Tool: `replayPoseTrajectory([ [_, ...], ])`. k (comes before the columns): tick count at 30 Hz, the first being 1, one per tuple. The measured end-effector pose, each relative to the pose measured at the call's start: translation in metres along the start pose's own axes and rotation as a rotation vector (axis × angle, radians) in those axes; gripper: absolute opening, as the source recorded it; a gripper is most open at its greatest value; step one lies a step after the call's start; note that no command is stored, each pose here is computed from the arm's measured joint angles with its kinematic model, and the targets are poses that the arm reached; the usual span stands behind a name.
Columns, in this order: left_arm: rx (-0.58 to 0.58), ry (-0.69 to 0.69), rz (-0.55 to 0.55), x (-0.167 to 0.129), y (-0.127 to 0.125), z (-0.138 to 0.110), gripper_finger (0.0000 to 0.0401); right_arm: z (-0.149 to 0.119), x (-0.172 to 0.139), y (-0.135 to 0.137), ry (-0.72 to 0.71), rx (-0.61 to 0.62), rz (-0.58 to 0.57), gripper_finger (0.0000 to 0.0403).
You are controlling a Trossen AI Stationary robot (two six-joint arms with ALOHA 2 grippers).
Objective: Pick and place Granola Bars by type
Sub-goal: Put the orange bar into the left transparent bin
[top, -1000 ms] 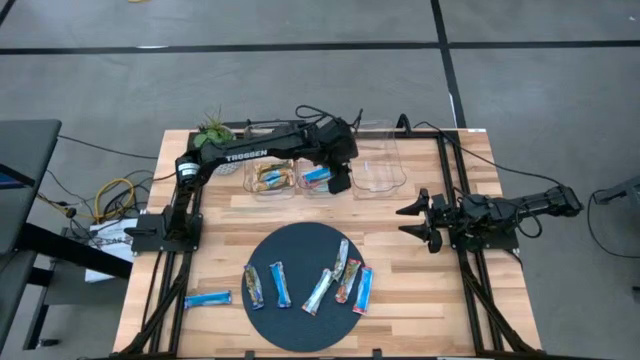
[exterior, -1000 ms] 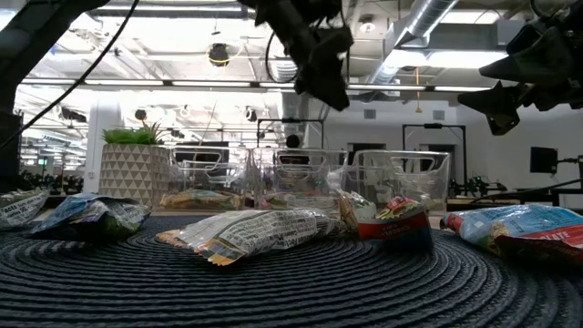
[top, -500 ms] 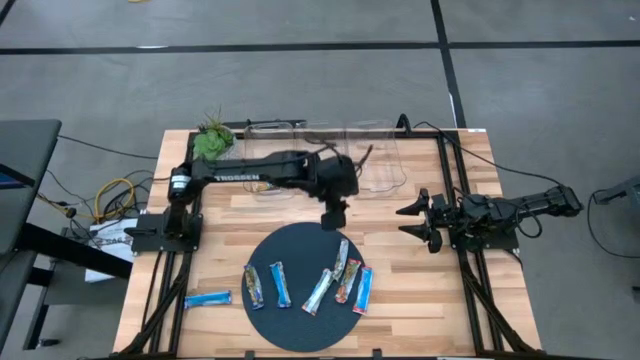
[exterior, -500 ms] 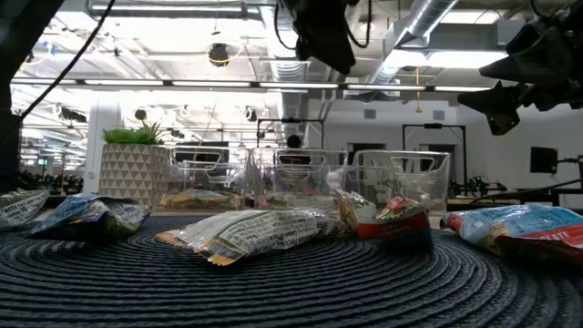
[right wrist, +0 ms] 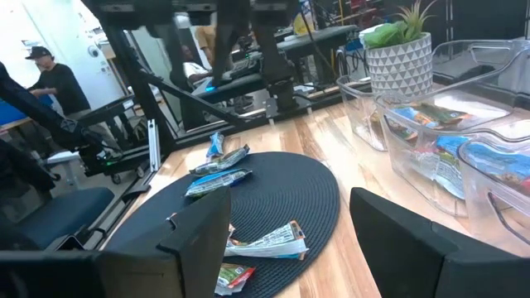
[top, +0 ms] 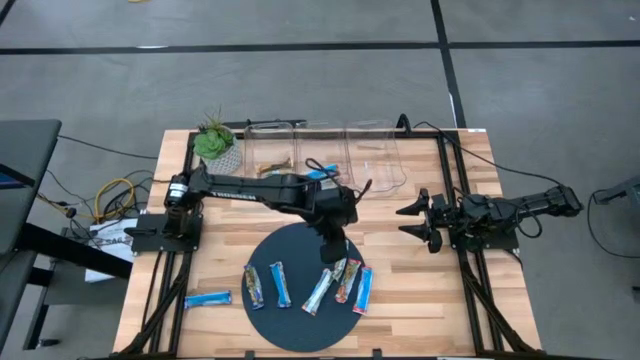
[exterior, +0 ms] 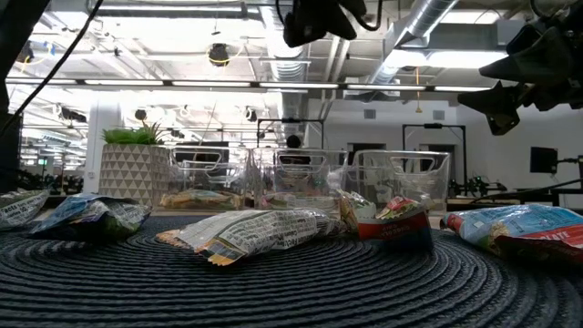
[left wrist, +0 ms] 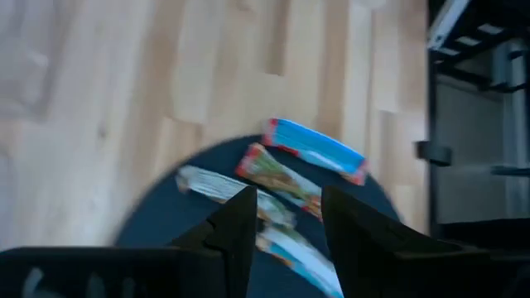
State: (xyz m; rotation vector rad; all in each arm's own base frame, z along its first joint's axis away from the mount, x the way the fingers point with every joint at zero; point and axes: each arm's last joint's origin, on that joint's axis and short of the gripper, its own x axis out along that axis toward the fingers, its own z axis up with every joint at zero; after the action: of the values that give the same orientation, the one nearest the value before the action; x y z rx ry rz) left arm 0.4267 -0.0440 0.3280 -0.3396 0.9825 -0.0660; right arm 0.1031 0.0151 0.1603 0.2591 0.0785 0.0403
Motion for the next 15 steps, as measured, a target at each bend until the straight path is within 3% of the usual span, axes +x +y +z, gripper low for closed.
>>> replayPoseTrajectory([
  [7, -0.017, 0.098, 0.017, 0.002, -0.015, -0.015, 0.013, 0.0, 0.0, 0.0, 0.001, 0.0, 0.0, 0.0244],
  [15, 0.07, 0.219, 0.037, 0.003, -0.037, -0.037, 0.013, 0.0, 0.0, 0.0, 0.001, 0.0, 0.0, 0.0244],
])
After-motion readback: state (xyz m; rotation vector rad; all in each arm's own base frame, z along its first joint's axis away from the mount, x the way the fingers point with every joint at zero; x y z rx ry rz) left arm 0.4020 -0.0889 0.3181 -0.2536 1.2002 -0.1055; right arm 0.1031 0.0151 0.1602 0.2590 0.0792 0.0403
